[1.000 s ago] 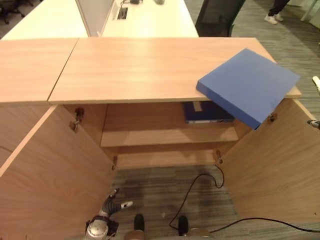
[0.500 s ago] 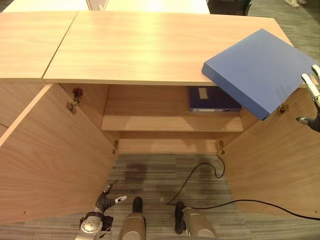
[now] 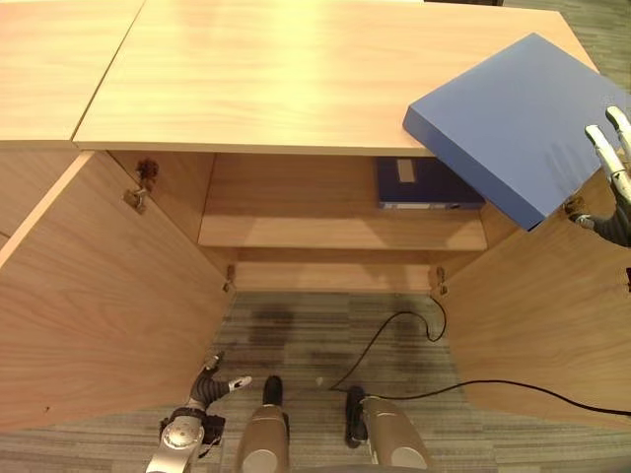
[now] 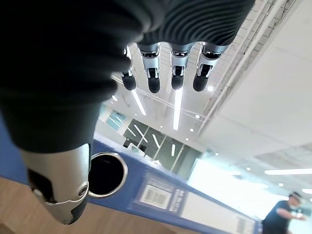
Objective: Put the empty folder in the office cabinet
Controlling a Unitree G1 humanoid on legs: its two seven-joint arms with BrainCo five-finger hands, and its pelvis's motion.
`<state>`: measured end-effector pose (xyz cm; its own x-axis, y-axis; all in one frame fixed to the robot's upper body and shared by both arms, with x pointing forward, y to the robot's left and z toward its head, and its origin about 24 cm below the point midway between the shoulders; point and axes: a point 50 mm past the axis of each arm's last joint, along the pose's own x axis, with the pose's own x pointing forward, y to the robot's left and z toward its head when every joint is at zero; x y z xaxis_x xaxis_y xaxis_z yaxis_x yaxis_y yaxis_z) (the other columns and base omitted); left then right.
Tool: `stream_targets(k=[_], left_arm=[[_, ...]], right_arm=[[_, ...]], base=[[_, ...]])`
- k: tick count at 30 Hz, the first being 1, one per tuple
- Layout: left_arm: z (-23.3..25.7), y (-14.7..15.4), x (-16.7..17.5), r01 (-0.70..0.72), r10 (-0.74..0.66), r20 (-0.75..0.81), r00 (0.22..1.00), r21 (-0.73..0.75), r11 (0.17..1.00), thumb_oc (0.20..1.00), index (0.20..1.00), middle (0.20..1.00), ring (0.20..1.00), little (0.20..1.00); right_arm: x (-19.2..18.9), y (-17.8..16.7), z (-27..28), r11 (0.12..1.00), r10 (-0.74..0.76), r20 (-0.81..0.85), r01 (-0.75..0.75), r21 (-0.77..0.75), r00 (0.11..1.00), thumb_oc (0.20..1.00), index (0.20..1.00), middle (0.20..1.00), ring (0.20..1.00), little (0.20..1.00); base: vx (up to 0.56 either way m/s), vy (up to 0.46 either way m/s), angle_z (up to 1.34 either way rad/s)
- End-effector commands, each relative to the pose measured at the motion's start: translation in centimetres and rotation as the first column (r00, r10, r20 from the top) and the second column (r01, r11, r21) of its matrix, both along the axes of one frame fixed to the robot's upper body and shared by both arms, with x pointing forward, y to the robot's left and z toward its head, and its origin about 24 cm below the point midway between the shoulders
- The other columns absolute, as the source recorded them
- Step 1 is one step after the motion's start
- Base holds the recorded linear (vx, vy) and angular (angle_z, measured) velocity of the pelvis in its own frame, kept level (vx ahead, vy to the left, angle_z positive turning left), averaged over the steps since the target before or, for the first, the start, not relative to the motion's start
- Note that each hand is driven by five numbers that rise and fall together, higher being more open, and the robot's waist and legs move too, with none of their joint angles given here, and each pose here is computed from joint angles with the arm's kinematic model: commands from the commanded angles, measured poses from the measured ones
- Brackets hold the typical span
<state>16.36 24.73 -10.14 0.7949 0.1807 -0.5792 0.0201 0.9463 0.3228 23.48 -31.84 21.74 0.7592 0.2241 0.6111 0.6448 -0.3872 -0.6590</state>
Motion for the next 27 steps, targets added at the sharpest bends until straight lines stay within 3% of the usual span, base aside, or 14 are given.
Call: stream_targets(k=[1,12,27], left_arm=[[2.0,1.0,1.9,-0.005,0.002,0.114,0.993,0.027,1.0,1.0,1.0,1.0,1.0,1.0],[2.5,1.5,2.4,-0.052,0.049,0.147,0.988,0.013,0.999,1.0,1.0,1.0,1.0,1.0],[2.8,1.4,2.9,-0.056,0.054,0.166,0.985,0.006,0.998,1.0,1.0,1.0,1.0,1.0]], right_arm=[[0.3,0.5,2.2,0.998,0.041,0.093,-0.044,0.033,0.995,1.0,1.0,1.0,1.0,1.0],[1.3,1.7,0.9,0.976,0.13,0.047,-0.137,0.168,0.99,1.0,1.0,1.0,1.0,1.0],[2.5,3.2,0.5,0.953,0.207,0.013,-0.204,0.222,0.978,1.0,1.0,1.0,1.0,1.0]], base=[[0.0,0.0,0.0],[-0.01,-0.017,0.06],[0.0,-0.001,0.0]])
